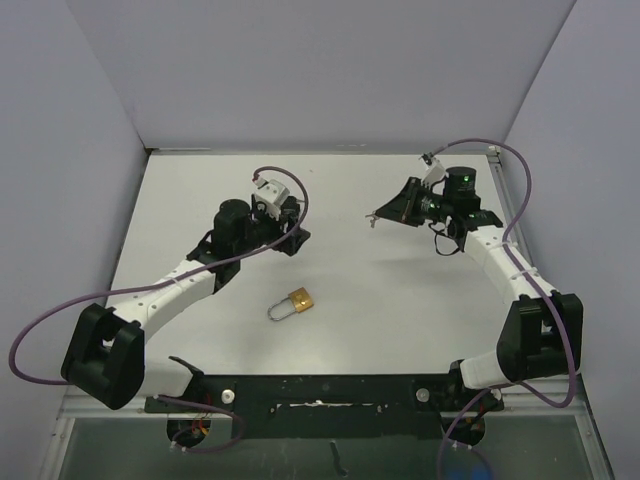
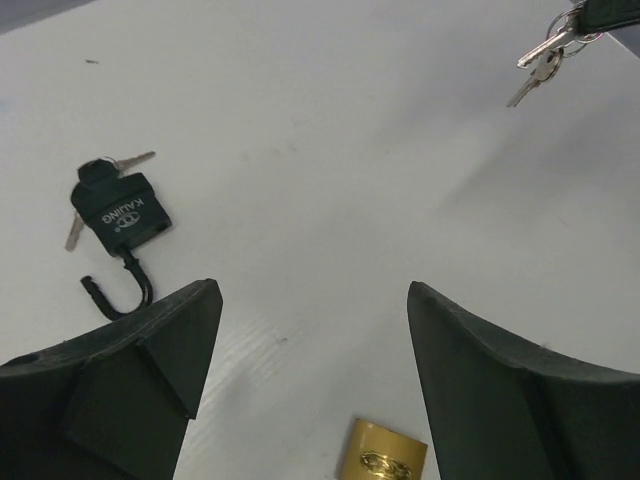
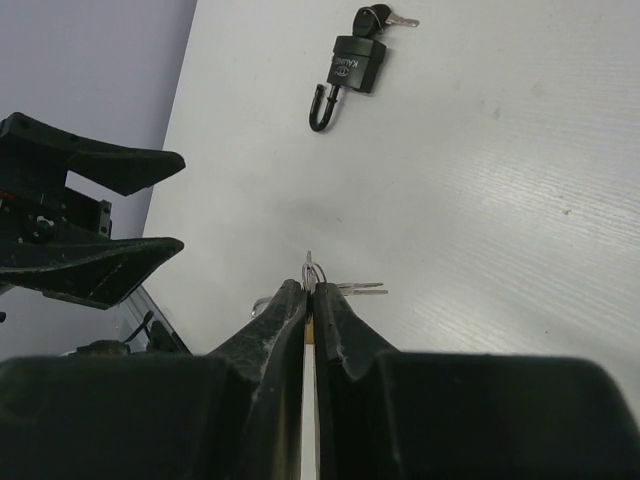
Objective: Unlock with the key
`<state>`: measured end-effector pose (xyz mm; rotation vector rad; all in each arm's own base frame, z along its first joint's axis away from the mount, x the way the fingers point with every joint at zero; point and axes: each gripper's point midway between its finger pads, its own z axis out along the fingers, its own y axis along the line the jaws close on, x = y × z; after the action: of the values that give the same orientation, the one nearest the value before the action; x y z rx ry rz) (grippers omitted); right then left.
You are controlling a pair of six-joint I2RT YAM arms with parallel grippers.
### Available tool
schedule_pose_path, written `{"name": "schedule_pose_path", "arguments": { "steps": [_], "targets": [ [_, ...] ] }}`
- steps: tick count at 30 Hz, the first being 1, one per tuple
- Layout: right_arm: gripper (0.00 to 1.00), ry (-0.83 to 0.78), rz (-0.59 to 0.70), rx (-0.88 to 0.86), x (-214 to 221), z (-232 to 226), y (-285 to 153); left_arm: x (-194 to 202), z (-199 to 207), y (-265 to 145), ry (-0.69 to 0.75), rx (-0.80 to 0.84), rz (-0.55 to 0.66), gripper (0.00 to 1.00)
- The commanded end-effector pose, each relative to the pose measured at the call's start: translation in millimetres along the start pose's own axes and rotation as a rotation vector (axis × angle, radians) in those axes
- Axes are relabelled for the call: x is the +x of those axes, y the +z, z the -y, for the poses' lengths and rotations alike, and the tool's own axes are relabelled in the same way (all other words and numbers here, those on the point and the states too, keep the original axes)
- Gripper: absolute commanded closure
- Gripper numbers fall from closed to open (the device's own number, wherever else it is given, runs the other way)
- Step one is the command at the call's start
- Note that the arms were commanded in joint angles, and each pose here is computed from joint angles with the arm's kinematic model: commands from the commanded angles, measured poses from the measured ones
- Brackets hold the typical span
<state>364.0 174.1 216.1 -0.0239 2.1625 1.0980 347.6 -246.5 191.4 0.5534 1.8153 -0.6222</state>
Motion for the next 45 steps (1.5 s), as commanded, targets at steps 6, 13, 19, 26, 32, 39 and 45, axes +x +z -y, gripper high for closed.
{"name": "schedule_pose_path", "arguments": {
  "steps": [6,13,19,26,32,39,45],
  "targets": [
    [1.0,-0.058,0.034,-0.095,-8,-22,-8,2,51,-19,-0.161,0.273,-0.09,0.24],
    [1.0,-0.058,0.029,-0.101,-7,-22,-9,56,54,-39,-0.2,0.22,-0.302,0.07],
    [1.0,-0.052,0.019,-0.114,-6,-20,-7,87,48,-49,-0.123,0.112,-0.409,0.02],
    [1.0,-0.051,0.016,-0.117,-3,-18,-7,118,51,-47,0.005,0.03,-0.527,0.02],
    [1.0,-0.045,0.015,-0.113,-2,-15,-9,139,50,-43,0.083,-0.008,-0.614,0.02],
    [1.0,-0.041,0.017,-0.11,-4,-12,-8,148,44,-36,0.133,-0.026,-0.622,0.02],
    [1.0,-0.04,0.017,-0.109,-6,-11,-7,156,44,-28,0.153,-0.027,-0.657,0.02]
  ]
}}
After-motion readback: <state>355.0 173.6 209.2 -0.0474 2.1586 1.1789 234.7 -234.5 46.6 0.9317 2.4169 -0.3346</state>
